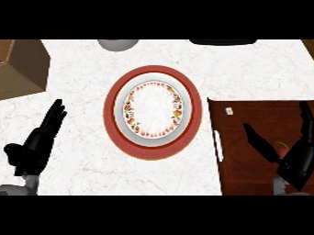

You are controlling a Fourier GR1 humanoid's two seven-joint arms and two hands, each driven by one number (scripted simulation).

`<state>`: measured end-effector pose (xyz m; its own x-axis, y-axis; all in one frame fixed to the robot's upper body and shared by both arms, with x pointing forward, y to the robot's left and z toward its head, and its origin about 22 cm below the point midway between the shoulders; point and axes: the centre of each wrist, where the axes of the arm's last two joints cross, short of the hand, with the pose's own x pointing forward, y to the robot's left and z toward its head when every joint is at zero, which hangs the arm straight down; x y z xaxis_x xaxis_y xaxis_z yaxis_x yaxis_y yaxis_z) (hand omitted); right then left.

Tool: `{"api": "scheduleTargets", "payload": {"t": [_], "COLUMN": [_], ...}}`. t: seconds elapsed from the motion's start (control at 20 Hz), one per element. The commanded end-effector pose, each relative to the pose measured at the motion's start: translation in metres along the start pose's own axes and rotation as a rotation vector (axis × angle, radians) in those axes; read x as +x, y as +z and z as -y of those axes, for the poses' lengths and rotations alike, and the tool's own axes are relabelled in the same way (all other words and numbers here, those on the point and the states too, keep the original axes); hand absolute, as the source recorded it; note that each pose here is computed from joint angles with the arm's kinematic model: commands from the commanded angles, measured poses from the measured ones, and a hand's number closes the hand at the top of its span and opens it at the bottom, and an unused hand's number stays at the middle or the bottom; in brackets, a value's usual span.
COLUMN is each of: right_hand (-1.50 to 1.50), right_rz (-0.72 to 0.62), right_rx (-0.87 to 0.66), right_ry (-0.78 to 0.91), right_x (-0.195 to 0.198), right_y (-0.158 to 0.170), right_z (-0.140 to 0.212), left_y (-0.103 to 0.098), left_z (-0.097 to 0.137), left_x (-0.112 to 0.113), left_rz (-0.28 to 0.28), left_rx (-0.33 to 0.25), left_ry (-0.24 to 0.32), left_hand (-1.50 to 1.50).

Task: Pick the bell pepper from the tray and place it in the plate

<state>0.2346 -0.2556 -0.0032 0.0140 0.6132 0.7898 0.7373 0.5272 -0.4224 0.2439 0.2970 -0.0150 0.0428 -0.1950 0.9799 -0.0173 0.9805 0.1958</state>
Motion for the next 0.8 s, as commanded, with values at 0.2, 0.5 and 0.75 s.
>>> {"api": "scheduleTargets", "payload": {"t": [0.2, 0.5, 0.75], "right_hand": [-1.5, -1.5, -1.5], "right_rz": [-0.073, -0.27, -0.394], "right_rx": [-0.081, 0.13, 0.21], "right_ry": [0.246, 0.47, 0.589], "right_x": [0.003, 0.018, 0.058], "right_y": [0.036, 0.043, 0.026], "right_z": [0.053, 0.07, 0.08], "left_y": [0.001, -0.008, -0.005], "left_z": [-0.016, 0.0, -0.001], "left_x": [0.009, -0.003, -0.012], "left_rz": [-0.002, 0.001, -0.012], "left_rx": [-0.001, 0.007, -0.007], "left_ry": [0.008, 0.002, 0.006], "left_hand": [0.0, 0.0, 0.0]}}
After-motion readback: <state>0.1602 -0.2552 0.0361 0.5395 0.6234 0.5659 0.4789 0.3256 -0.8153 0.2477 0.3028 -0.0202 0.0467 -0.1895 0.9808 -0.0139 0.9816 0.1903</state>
